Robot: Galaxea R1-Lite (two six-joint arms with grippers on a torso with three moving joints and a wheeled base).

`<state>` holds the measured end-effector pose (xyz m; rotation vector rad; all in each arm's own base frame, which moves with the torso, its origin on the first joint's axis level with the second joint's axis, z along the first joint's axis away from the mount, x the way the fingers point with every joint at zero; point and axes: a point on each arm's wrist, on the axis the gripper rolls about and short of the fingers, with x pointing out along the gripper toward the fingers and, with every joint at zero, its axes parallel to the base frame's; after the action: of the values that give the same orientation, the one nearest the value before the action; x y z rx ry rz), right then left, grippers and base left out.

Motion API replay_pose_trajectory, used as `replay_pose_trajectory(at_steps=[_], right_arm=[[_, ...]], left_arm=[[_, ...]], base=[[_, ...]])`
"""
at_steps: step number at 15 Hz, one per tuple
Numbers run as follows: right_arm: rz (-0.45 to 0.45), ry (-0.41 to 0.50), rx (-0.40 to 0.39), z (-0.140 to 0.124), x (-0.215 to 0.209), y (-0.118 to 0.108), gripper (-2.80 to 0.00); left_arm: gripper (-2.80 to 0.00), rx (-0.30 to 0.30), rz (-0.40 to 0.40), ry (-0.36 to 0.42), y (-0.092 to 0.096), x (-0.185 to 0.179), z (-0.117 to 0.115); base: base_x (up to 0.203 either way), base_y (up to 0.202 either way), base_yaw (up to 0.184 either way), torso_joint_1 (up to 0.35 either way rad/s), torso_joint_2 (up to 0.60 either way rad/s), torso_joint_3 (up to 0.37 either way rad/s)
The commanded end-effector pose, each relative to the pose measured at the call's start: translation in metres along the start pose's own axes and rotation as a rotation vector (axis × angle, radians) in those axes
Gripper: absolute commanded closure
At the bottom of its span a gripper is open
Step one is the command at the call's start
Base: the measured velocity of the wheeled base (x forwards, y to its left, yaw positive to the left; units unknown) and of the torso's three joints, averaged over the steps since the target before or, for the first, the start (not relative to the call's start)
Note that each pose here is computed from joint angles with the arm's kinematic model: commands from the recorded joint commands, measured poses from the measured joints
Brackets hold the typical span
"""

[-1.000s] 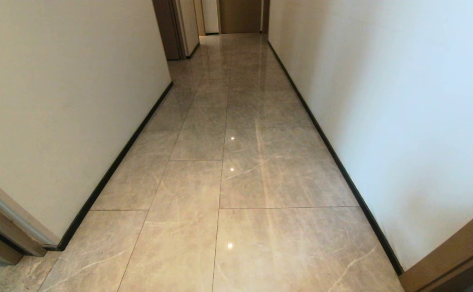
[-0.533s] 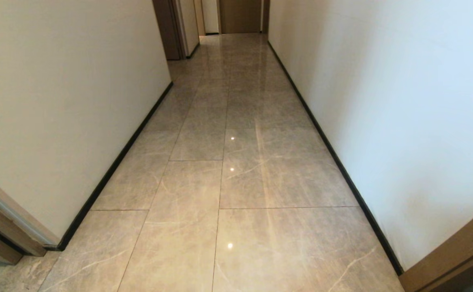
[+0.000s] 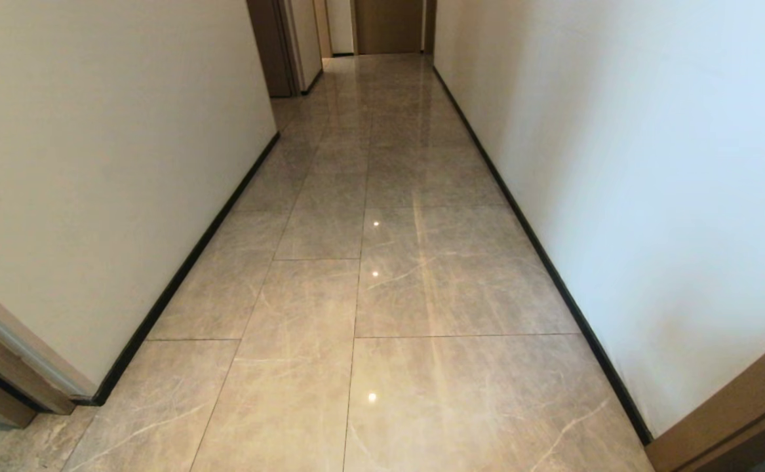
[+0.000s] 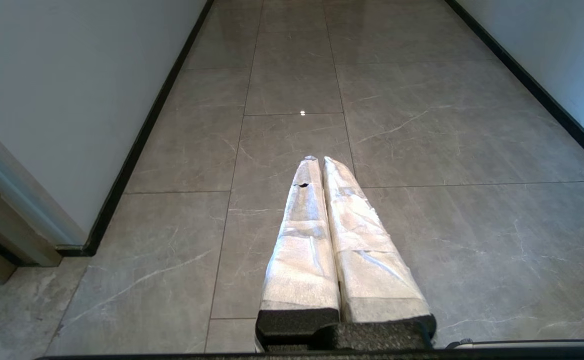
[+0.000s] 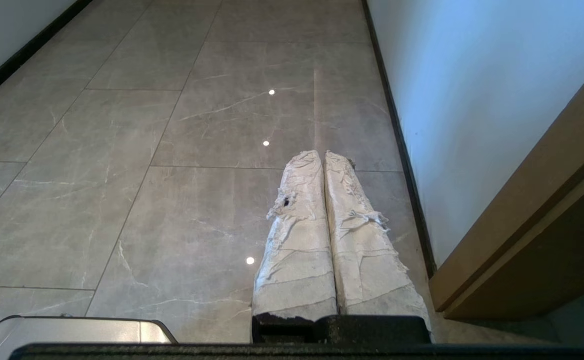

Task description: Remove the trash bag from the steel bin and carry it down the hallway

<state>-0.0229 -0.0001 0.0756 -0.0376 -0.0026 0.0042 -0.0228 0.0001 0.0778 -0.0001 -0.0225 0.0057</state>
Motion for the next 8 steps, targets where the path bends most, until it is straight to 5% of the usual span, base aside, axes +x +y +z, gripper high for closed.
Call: replay_pose_trajectory(at_steps=[1, 8], right_arm=[[0.000, 0.001, -0.001, 0.0001, 0.0001, 0.0000, 0.00], [0.000, 0.001, -0.001, 0.0001, 0.0001, 0.0000, 0.00]], left_arm=[[0.00, 0.000, 0.000, 0.012, 0.0000, 0.0009, -0.0034], [0.00, 0.000, 0.000, 0.012, 0.0000, 0.0009, -0.0034]], base=[[0.000, 0.000, 0.000, 0.000, 0.00, 0.000], [0.000, 0.000, 0.000, 0.000, 0.00, 0.000]])
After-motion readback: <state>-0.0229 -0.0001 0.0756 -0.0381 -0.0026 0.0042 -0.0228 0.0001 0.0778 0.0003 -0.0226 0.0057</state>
